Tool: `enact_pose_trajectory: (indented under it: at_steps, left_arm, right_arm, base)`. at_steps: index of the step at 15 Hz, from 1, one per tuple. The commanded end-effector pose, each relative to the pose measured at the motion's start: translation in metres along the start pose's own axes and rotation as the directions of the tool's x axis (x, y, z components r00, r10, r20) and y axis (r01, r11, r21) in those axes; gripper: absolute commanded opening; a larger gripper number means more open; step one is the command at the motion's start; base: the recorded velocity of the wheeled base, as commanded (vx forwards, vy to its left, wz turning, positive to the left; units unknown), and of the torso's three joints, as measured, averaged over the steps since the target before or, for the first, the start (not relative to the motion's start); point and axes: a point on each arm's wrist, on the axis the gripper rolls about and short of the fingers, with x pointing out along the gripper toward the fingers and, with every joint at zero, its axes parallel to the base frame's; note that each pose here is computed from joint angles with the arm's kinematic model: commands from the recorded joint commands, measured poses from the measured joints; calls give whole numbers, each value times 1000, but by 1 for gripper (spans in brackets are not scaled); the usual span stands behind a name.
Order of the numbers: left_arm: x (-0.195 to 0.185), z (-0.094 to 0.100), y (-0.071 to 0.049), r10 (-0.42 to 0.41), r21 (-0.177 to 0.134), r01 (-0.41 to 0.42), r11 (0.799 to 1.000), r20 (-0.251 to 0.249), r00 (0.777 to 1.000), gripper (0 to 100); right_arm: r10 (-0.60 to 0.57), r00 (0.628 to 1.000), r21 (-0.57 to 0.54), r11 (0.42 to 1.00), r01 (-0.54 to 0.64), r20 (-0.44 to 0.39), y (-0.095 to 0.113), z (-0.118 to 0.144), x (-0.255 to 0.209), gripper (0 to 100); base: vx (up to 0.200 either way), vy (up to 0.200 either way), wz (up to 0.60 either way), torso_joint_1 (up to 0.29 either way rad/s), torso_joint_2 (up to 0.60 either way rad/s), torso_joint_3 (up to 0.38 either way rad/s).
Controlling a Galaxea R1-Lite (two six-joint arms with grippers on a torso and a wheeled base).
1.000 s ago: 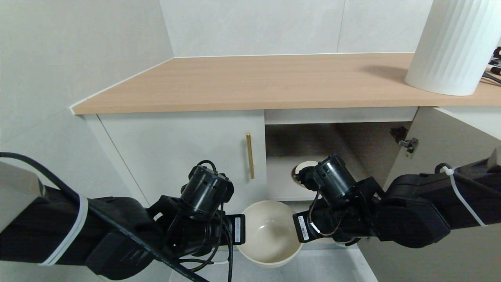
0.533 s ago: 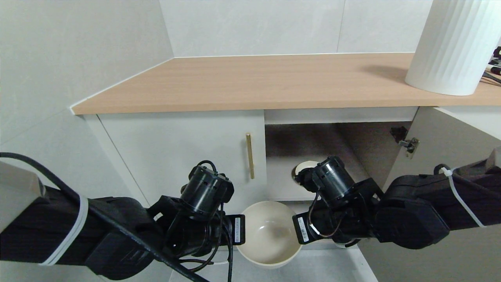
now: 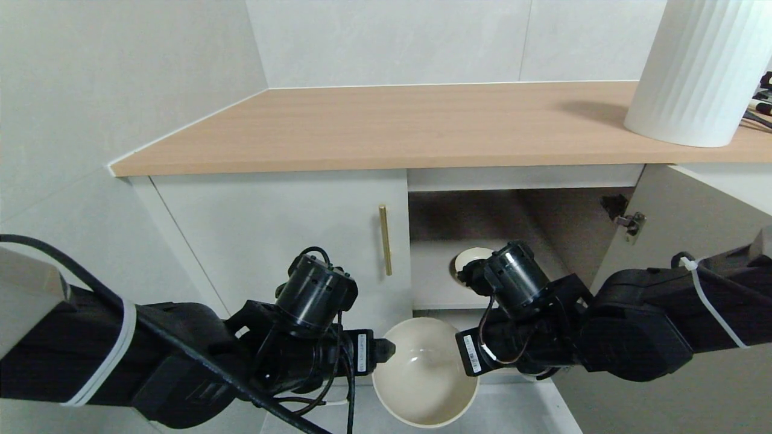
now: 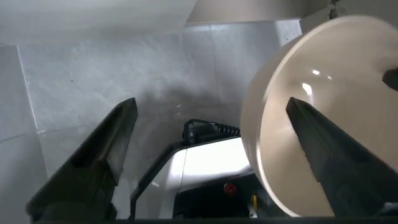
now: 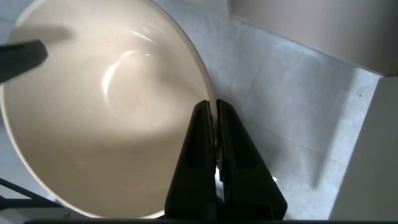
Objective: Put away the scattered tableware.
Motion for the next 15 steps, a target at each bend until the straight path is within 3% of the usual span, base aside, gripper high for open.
enact_pose_trajectory:
  at_steps: [1, 4, 10, 15]
  left_arm:
    - [0, 0, 0, -4, -1, 4, 1000, -1, 1000, 100]
    - [-1, 1, -1, -6, -1, 6, 1000, 3, 1000, 100]
    - [-3, 2, 0, -2, -4, 2, 1000, 15, 1000, 100]
    - [-3, 3, 0, 14, -4, -14, 1000, 27, 1000, 100]
  right_arm:
    - [1, 1000, -7, 1000, -1, -4, 0, -1, 1, 0]
    - [-81, 997, 4, 997, 81, -4, -9, -1, 13, 0]
    - [-216, 976, 144, 967, 212, 14, -54, 23, 42, 0]
    - [-277, 955, 419, 883, 210, 103, -96, 50, 56, 0]
  base:
    - [0, 0, 0, 0, 0, 0]
    - [0, 0, 0, 0, 0, 0]
    - [0, 0, 0, 0, 0, 0]
    - [0, 0, 0, 0, 0, 0]
